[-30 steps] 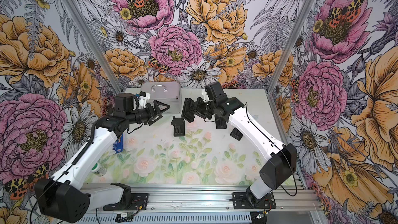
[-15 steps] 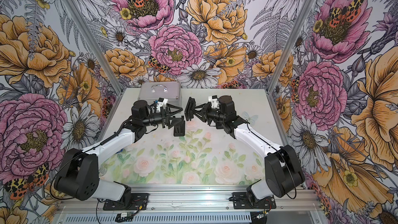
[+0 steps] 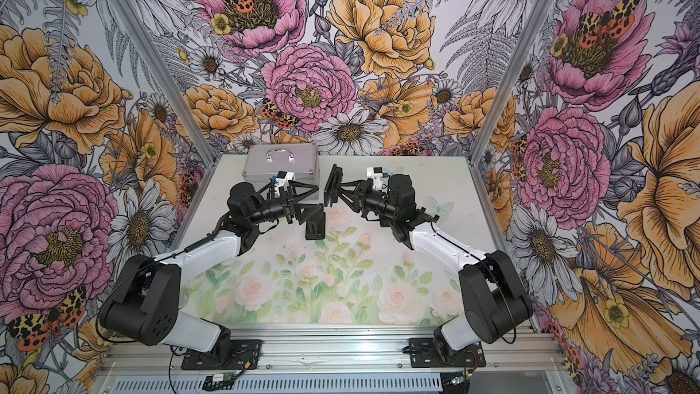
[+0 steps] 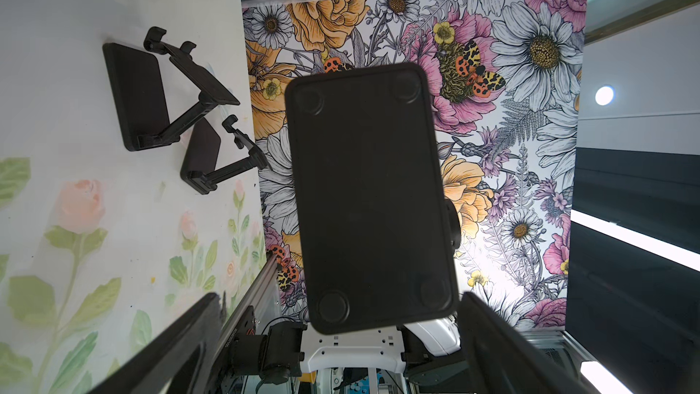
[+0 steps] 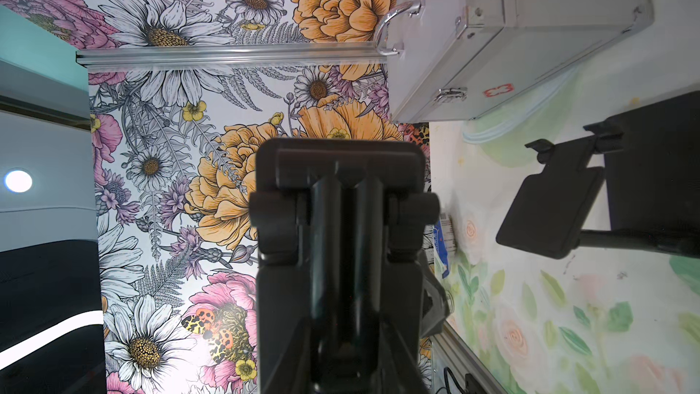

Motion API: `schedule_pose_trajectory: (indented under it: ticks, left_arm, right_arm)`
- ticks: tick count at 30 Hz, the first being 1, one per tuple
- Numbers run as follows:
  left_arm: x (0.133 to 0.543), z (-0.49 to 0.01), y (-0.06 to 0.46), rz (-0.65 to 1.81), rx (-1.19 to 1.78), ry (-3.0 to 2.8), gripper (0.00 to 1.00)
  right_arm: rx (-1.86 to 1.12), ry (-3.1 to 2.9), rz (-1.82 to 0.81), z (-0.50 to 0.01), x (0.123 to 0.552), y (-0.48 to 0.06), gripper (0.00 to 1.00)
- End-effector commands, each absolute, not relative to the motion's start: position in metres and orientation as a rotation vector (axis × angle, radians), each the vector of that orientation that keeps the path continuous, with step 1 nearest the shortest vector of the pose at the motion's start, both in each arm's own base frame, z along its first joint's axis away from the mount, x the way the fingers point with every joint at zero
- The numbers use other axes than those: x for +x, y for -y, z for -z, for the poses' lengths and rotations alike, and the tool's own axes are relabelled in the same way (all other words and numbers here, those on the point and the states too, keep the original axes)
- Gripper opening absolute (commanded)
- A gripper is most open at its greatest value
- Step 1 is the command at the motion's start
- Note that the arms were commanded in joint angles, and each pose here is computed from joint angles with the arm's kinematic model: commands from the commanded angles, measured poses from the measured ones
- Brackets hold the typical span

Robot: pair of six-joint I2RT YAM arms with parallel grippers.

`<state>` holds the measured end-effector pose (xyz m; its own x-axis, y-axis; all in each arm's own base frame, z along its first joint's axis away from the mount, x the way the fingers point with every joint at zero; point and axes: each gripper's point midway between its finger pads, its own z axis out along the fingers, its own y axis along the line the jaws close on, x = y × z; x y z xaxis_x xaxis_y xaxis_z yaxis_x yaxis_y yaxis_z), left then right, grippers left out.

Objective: Open the phone stand

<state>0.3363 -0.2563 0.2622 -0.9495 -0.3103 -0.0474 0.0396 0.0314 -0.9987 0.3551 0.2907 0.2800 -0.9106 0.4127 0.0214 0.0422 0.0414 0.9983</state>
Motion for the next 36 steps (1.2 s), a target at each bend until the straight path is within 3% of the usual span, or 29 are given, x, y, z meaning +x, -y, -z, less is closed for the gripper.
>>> schedule_pose_trajectory:
  ticks: [1,36]
  left_arm:
    - [0.334,-0.279,0.258,2.030,-0.211,-2.014,0.99]
    - [0.327,-0.255,0.256,2.017,-0.257,-2.060,0.99]
  right_arm:
    - [0.426,-2.009,-1.975,-0.284,0.356,-0.298,0.00]
    - [0.362,-2.043,-2.043,-0.281,0.362,-0.336,0.00]
